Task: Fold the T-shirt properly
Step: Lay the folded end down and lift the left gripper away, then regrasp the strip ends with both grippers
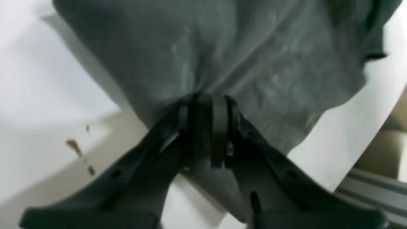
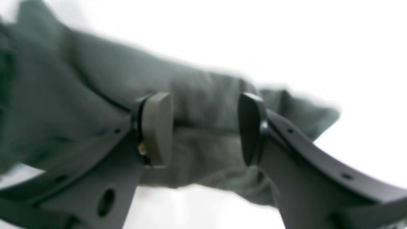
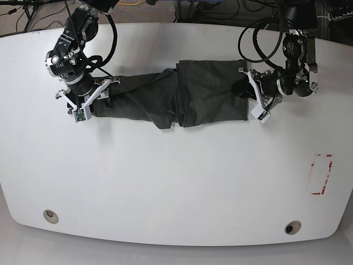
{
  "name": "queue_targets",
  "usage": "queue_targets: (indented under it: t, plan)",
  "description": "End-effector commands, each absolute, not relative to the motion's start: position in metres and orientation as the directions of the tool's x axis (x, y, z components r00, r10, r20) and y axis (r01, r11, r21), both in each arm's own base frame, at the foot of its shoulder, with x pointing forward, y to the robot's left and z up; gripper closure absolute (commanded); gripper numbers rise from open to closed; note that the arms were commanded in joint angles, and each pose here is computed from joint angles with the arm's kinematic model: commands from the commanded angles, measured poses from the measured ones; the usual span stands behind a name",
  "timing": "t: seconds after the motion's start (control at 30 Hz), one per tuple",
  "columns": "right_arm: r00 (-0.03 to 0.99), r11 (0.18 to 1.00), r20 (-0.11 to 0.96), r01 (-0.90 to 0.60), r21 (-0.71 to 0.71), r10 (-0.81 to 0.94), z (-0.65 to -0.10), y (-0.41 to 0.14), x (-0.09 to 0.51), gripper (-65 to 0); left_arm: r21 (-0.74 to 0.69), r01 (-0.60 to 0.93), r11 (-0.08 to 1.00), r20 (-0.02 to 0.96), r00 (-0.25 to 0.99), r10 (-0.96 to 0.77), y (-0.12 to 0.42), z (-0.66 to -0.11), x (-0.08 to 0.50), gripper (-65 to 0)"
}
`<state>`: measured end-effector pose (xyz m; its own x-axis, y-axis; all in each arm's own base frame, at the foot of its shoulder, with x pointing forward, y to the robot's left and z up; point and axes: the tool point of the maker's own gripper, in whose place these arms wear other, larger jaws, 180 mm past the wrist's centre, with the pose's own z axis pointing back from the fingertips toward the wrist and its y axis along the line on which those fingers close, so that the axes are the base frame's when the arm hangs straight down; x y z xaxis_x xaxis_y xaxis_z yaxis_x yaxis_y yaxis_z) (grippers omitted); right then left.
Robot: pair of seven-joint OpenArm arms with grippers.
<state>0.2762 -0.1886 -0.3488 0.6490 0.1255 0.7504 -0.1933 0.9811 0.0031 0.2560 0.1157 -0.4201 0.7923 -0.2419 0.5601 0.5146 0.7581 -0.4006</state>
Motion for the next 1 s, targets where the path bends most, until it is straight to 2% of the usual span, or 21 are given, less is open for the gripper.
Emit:
queue_targets:
  t: [0.0, 0.13, 0.2, 0.4, 0.63, 0.77, 0.97]
  plan:
    - [0.606, 0.984, 0.789, -0.176, 0.008, 0.102, -0.33, -0.193, 0.281, -32.2, -0.374, 0.506, 0.777, 0.537, 0.801, -0.264, 0.126, -0.426, 0.258, -7.2]
    - [0.619, 0.993, 0.785, -0.103, 0.058, 0.018, -0.325, -0.215, 0.28, -33.3, -0.379, 0.496, 0.781, 0.525, 0.811, -0.26, 0.129, -0.43, 0.256, -7.2]
    - [0.636, 0.995, 0.77, -0.044, 0.09, -0.042, -0.328, -0.231, 0.275, -37.9, -0.379, 0.491, 0.784, 0.519, 0.814, -0.259, 0.131, -0.431, 0.255, -7.2]
    - [0.641, 0.977, 0.738, 0.117, 0.179, -0.212, -0.332, -0.281, 0.259, -63.9, -0.329, 0.496, 0.804, 0.49, 0.817, -0.303, 0.14, -0.439, 0.253, -7.2]
    - [0.625, 0.938, 0.704, 0.164, 0.306, -0.339, -0.343, -0.307, 0.25, -65.0, -0.291, 0.5, 0.815, 0.502, 0.806, -0.315, 0.145, -0.44, 0.257, -7.4]
    - [0.612, 0.886, 0.655, 0.186, 0.426, -0.443, -0.362, -0.317, 0.245, -65.0, -0.288, 0.502, 0.815, 0.511, 0.801, -0.312, 0.145, -0.438, 0.259, -7.4]
    - [0.611, 0.82, 0.58, 0.22, 0.528, -0.538, -0.385, -0.325, 0.238, -65.0, -0.29, 0.501, 0.815, 0.506, 0.804, -0.313, 0.145, -0.44, 0.256, -7.4]
